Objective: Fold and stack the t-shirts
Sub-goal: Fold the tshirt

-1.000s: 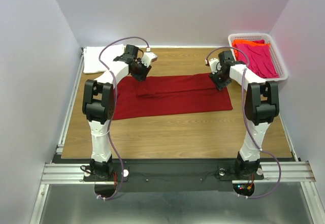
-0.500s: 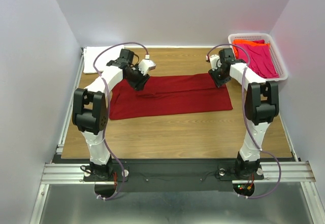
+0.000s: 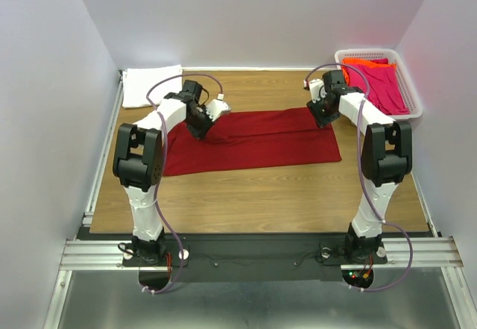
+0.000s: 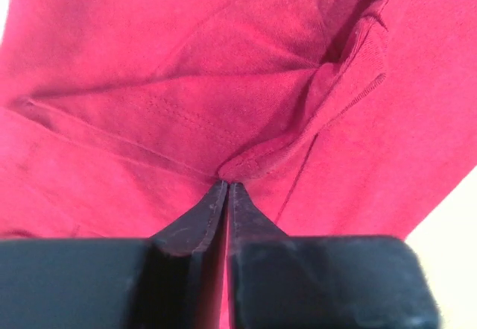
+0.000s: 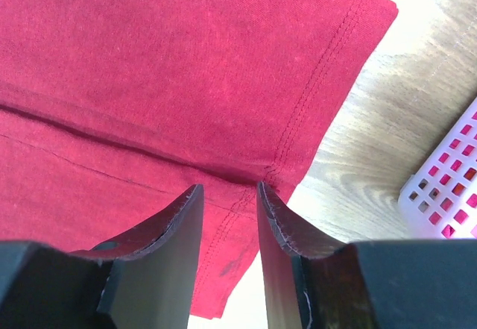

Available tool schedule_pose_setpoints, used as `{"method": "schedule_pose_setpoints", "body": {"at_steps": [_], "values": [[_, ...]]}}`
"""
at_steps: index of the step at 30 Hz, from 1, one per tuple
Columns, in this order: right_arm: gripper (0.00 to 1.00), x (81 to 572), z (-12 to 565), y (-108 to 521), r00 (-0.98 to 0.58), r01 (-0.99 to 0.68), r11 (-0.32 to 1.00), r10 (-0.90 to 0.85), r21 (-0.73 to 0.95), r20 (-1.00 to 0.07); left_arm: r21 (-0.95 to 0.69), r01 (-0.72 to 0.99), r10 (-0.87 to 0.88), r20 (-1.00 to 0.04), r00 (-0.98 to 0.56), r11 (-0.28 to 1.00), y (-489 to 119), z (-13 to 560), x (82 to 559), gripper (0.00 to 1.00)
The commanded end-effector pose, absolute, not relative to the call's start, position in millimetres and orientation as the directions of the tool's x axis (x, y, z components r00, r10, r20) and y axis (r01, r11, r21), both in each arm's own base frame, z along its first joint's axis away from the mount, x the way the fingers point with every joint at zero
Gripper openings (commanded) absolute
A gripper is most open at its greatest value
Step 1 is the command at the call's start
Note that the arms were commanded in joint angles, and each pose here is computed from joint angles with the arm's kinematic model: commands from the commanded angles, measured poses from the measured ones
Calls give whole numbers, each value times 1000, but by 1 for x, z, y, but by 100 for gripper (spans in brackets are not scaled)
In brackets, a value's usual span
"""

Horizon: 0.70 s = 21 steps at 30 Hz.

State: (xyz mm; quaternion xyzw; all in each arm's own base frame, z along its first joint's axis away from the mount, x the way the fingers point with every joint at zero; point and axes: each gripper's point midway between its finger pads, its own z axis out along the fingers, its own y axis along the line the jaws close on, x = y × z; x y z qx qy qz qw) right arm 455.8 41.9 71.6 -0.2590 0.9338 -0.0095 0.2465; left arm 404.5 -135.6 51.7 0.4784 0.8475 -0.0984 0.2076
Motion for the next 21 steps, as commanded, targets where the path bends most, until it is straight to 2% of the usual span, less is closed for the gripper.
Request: {"method": "schedule_pose_setpoints", "body": {"at_steps": [1, 13, 21], "values": [[40, 460, 83, 44, -729, -470, 870, -478, -150, -490, 74, 855, 763, -495, -415, 513, -146, 78, 425, 0], [40, 463, 81, 44, -731, -467, 872, -474, -147, -491, 80, 836, 681, -624, -384, 544, -178, 113, 474, 0], [40, 467, 83, 57, -731, -470, 879, -441, -84, -521, 66, 842, 676, -631, -381, 536, -208, 95, 490, 0]]}}
